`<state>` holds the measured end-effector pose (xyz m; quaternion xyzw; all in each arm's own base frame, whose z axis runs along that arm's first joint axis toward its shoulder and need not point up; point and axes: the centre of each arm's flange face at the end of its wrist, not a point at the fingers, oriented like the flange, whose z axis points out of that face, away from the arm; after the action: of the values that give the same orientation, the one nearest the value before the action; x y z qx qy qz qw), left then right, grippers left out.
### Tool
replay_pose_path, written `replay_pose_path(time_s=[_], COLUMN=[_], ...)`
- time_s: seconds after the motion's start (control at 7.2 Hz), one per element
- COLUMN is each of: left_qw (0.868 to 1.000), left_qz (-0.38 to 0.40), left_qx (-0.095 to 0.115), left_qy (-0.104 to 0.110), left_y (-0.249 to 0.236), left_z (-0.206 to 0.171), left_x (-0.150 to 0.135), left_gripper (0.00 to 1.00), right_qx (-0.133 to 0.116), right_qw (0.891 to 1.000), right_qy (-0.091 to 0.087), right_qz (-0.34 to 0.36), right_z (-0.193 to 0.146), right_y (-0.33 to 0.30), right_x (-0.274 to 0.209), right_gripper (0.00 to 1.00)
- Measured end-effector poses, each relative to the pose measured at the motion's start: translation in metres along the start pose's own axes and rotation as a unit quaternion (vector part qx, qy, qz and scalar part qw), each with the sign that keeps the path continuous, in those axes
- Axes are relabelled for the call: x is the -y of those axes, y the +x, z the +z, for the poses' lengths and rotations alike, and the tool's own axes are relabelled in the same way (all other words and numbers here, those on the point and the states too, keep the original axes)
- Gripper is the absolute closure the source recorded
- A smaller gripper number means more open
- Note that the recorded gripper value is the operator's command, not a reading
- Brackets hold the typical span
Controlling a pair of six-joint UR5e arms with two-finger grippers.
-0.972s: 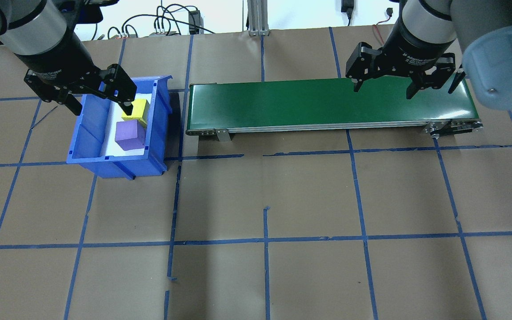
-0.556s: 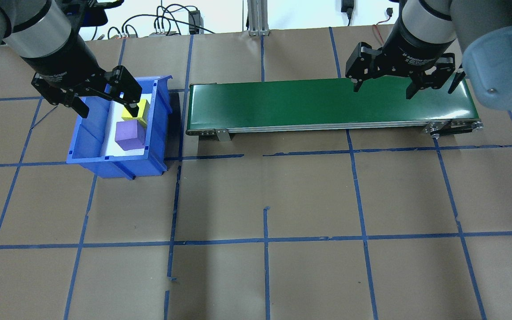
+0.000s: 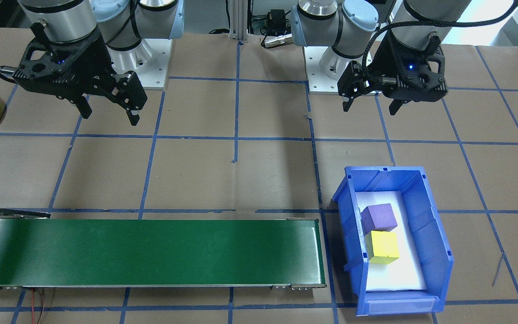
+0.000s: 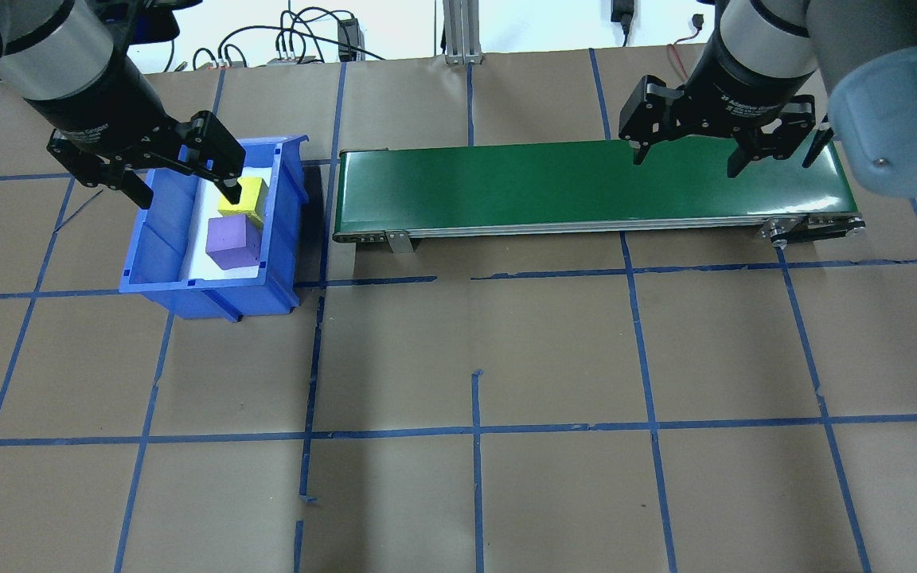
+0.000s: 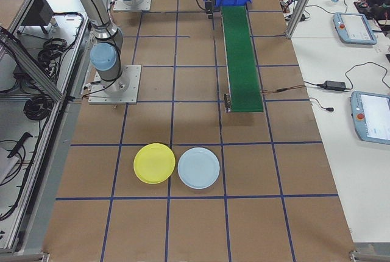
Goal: Move block left to right into plate
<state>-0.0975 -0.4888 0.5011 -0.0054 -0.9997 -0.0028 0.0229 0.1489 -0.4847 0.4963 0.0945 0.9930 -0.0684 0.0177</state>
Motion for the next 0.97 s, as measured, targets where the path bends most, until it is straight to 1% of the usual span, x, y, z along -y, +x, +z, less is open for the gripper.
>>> replay_pose_path(time_s=[0.14,0.28,0.56,0.83,0.97], left_qw=[1.0,1.0,1.0,1.0,0.999], left_qz=[-0.004,-0.006,-0.013,-0.022,-0.017], left_qx=[0.001,0.003,0.005,0.006,0.007], left_qy=[-0.004,-0.003,0.009,0.022,0.032], left_y=[-0.005,-0.01,-0.023,-0.037,-0.042], left_z=[0.005,0.011,0.034,0.079,0.1], left_x=[0.006,0.018,0.058,0.106,0.124], left_gripper=[0.0,0.0,0.0,0.0,0.0], right_qx=[0.0,0.0,0.0,-0.001,-0.001], right_qw=[1.0,1.0,1.0,1.0,1.0], right_qy=[0.0,0.0,0.0,0.0,0.0], right_qz=[0.0,0.0,0.0,0.0,0.0], right_z=[0.0,0.0,0.0,0.0,0.0], right_y=[0.0,0.0,0.0,0.0,0.0], right_x=[0.0,0.0,0.0,0.0,0.0], right_gripper=[0.0,0.0,0.0,0.0,0.0])
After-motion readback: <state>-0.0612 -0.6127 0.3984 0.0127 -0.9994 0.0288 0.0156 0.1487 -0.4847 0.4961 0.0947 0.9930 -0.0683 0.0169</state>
